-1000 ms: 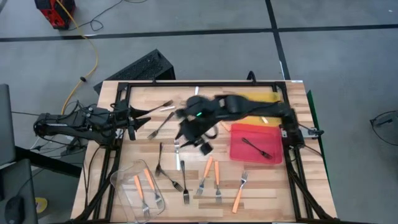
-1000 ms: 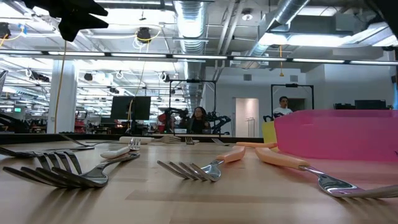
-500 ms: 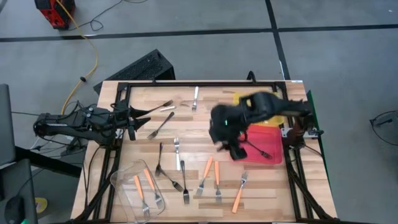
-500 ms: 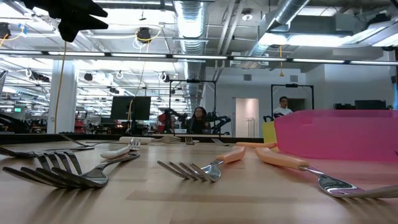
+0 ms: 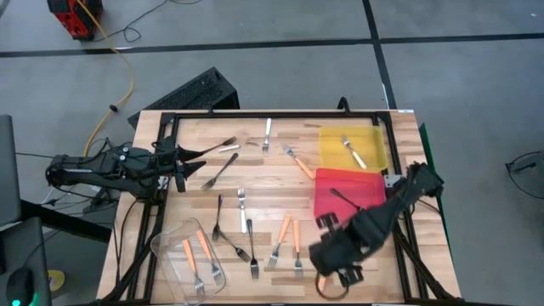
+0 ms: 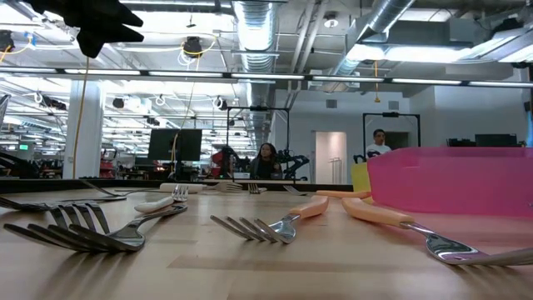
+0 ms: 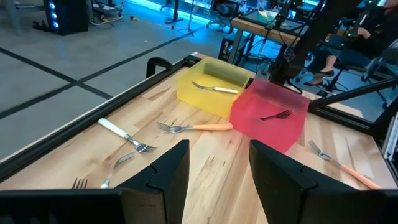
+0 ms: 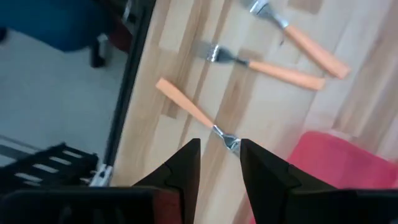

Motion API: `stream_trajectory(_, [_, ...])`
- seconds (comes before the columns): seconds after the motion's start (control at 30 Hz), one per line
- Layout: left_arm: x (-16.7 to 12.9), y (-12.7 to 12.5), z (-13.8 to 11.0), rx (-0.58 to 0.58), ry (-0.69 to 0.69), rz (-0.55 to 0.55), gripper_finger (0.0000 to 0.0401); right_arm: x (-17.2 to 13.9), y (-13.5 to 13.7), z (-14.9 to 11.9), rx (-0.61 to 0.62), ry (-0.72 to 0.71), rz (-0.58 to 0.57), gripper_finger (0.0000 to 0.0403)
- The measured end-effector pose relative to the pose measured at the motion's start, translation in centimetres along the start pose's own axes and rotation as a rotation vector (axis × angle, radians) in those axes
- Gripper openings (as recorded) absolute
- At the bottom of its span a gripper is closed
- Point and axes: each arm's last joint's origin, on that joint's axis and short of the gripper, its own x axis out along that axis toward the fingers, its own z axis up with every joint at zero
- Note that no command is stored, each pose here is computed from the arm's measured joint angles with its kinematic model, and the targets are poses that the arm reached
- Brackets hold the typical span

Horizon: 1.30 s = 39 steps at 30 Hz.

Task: Sort silverware by color (type)
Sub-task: Put the orange fork into the transparent bin

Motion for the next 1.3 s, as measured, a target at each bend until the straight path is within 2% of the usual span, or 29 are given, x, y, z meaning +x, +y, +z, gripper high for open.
stream_trajectory(0.2, [0.0,0.0,0.0,0.008,-0.006,0.016,0.0151,4.9,3.2,-0.7,-0.076,-0.032,-0.012,0.0138])
stream_trajectory(0.5, [0.0,0.0,0.0,0.008,-0.006,0.017,0.0151,10.2,3.7,-1.1,-0.132,-0.102,0.015,0.016])
stream_trajectory(0.67, [0.0,0.1,0.0,0.009,-0.003,0.019,0.0151,11.9,3.1,-1.4,-0.199,-0.102,0.006,0.0179])
stream_trajectory(1.0, [0.0,0.1,-0.1,0.014,0.01,0.023,0.0151,14.3,2.7,-2.3,-0.3,-0.093,0.003,0.0246])
stream_trajectory(1.13, [0.0,0.1,-0.1,0.014,0.01,0.023,0.0151,15.0,2.6,-2.6,-0.376,-0.098,0.006,0.025])
stream_trajectory(1.3, [0.0,0.1,-0.1,0.013,0.01,0.024,0.0151,16.3,2.4,-3.4,-0.39,-0.079,0.025,0.0249])
